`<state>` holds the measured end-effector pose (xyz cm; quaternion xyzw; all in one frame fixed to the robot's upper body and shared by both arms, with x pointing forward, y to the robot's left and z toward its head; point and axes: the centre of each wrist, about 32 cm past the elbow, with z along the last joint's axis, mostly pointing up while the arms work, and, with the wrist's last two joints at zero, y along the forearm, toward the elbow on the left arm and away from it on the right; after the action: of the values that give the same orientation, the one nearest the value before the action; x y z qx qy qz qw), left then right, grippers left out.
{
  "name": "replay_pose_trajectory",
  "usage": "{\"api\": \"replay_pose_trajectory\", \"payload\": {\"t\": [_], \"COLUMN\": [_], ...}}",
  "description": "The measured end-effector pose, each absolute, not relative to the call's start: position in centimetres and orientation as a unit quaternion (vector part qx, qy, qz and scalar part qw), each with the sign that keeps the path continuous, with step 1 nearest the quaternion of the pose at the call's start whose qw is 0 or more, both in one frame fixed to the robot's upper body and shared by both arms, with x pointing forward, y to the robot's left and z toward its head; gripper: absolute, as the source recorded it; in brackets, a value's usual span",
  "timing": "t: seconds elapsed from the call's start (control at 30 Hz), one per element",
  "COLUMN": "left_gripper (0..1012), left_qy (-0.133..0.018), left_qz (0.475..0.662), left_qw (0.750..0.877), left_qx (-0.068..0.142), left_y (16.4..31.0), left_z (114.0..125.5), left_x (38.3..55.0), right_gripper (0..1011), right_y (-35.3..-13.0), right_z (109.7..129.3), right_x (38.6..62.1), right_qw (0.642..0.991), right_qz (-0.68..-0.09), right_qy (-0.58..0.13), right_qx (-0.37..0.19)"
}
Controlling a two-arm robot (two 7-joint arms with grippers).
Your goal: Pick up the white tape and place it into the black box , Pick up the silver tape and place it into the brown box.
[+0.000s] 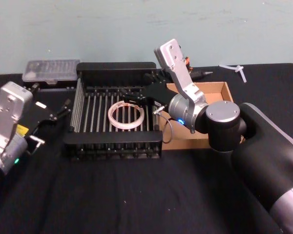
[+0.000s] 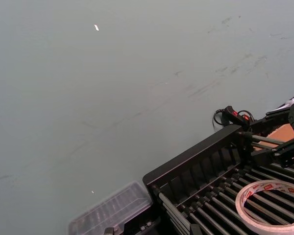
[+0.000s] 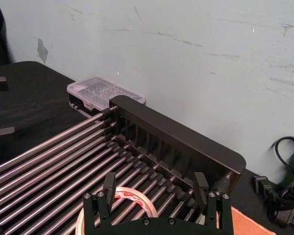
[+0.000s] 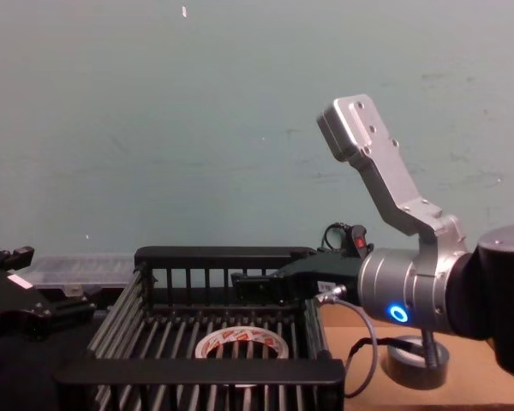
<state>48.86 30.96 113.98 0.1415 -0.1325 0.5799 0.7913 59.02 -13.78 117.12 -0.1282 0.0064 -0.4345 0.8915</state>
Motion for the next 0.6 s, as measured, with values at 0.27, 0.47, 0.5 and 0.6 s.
{"api": "replay_pose_trajectory", "payload": {"t": [0.27, 0.47, 0.5, 0.6], "left_gripper": [1001, 1001, 1002, 1001], "left_qy": [-0.132, -0.132, -0.132, -0.132], "left_qz": [0.580, 0.580, 0.580, 0.580], "left_qw": [0.791, 0.791, 0.791, 0.791], "left_qx": [0.141, 0.141, 0.141, 0.141], "left_y": [31.0, 31.0, 31.0, 31.0], "left_z": [114.0, 114.0, 114.0, 114.0], "left_x": [48.9, 48.9, 48.9, 48.9], "right_gripper": [1002, 1002, 1002, 1002], "right_y": [-13.8, -14.4, -14.5, -15.1], "right_z": [117.1, 117.5, 117.6, 118.1], "right_x": [59.0, 58.7, 58.7, 58.4], "right_qw": [0.891, 0.891, 0.890, 0.889], "right_qz": [-0.435, -0.440, -0.441, -0.445], "right_qy": [0.007, 0.005, 0.004, 0.002], "right_qx": [-0.128, -0.116, -0.115, -0.109]}}
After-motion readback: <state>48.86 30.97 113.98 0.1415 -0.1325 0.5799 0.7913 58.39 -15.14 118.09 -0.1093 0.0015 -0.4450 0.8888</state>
